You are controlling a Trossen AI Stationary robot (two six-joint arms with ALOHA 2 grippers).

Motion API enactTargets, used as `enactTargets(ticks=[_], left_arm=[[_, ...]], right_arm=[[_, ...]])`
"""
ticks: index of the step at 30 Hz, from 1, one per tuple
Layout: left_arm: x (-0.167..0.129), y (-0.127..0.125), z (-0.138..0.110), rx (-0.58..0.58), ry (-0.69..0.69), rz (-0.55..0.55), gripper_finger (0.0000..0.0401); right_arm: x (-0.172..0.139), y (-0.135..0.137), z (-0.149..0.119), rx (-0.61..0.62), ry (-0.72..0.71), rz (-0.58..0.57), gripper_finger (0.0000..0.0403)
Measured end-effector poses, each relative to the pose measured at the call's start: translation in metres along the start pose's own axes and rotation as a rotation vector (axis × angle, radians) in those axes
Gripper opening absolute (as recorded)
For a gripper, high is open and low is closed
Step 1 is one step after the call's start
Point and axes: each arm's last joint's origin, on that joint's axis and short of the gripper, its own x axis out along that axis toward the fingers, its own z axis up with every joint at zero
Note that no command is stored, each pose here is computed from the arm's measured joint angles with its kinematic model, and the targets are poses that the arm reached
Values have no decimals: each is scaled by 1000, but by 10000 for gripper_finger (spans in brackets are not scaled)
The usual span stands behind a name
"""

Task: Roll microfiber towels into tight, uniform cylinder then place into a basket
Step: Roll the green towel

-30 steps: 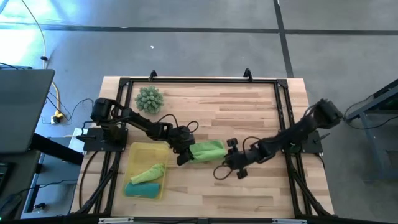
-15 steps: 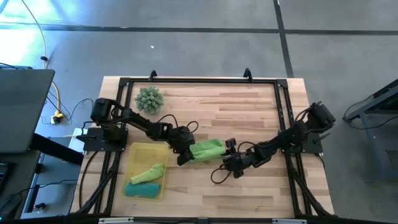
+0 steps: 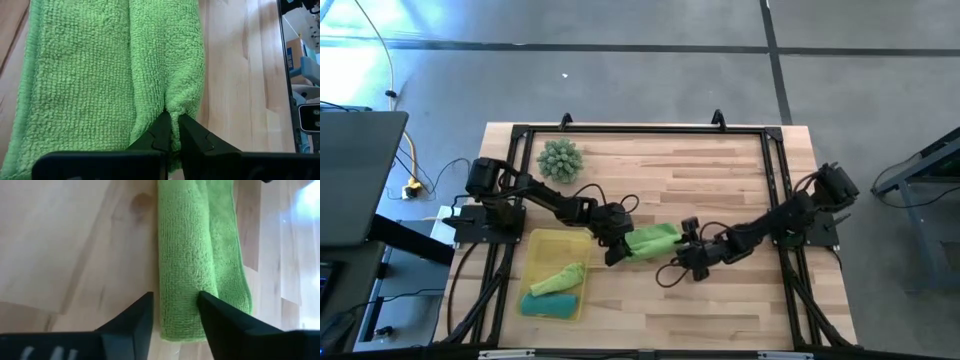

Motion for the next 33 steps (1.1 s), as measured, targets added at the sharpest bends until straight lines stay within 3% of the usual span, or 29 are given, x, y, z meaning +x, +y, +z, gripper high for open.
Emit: enactTargets(ticks=[6, 10, 17, 24, 33], left_arm=[[0, 0, 0, 0, 0, 0, 12], [0, 0, 0, 0, 0, 0, 12], [0, 0, 0, 1, 0, 0, 12], [0, 0, 0, 5, -1, -1, 12], [0, 0, 1, 9, -10, -5, 12]], right_arm=[[5, -13, -2, 36, 19, -22, 207], [10, -21, -4, 73, 26, 23, 226], [4, -23, -3, 87, 20, 27, 220], [-17, -11, 3, 168, -21, 111, 203], [4, 0, -5, 142, 44, 56, 192]])
